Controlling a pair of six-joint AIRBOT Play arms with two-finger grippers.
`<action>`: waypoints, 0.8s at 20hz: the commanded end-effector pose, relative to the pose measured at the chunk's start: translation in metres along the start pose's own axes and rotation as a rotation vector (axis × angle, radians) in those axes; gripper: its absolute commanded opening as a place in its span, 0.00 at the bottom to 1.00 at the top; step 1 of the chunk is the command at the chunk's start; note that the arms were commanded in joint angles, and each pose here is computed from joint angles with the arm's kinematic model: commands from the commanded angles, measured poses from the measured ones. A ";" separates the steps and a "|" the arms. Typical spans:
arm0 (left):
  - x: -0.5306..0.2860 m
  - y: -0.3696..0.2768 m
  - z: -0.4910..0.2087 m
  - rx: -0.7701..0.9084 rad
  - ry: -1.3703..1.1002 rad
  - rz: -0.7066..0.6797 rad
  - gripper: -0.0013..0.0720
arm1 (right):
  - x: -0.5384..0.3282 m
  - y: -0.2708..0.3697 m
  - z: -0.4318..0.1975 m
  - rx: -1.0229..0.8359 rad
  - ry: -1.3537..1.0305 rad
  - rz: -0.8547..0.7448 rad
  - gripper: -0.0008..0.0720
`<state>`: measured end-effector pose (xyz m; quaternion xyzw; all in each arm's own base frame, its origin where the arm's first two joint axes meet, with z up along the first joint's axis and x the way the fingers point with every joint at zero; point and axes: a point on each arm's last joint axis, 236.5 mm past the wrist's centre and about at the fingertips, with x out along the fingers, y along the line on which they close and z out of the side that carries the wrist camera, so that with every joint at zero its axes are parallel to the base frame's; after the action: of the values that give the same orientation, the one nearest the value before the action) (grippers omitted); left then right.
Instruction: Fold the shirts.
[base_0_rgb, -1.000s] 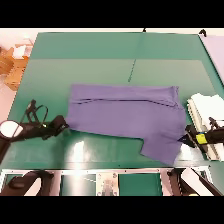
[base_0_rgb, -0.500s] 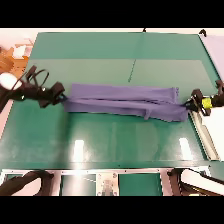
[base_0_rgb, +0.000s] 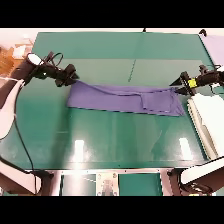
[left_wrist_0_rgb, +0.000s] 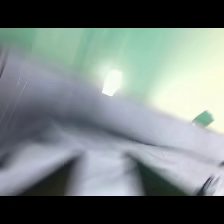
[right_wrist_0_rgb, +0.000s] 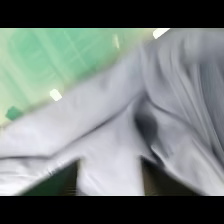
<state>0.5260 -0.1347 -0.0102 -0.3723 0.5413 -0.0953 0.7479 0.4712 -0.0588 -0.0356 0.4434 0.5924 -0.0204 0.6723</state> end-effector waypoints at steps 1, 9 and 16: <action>0.009 -0.018 0.040 -0.009 -0.095 -0.089 0.99 | -0.002 0.011 0.031 -0.053 -0.049 0.048 0.67; -0.063 -0.016 0.045 0.021 0.037 -0.107 0.97 | -0.045 -0.078 0.029 -0.201 0.022 -0.018 0.91; -0.060 -0.051 0.027 0.081 0.084 -0.211 0.05 | 0.013 -0.075 0.011 -0.247 0.154 0.167 0.91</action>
<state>0.5437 -0.1077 0.0598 -0.3942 0.5293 -0.1720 0.7313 0.4375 -0.1231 -0.0794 0.3916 0.6103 0.0923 0.6823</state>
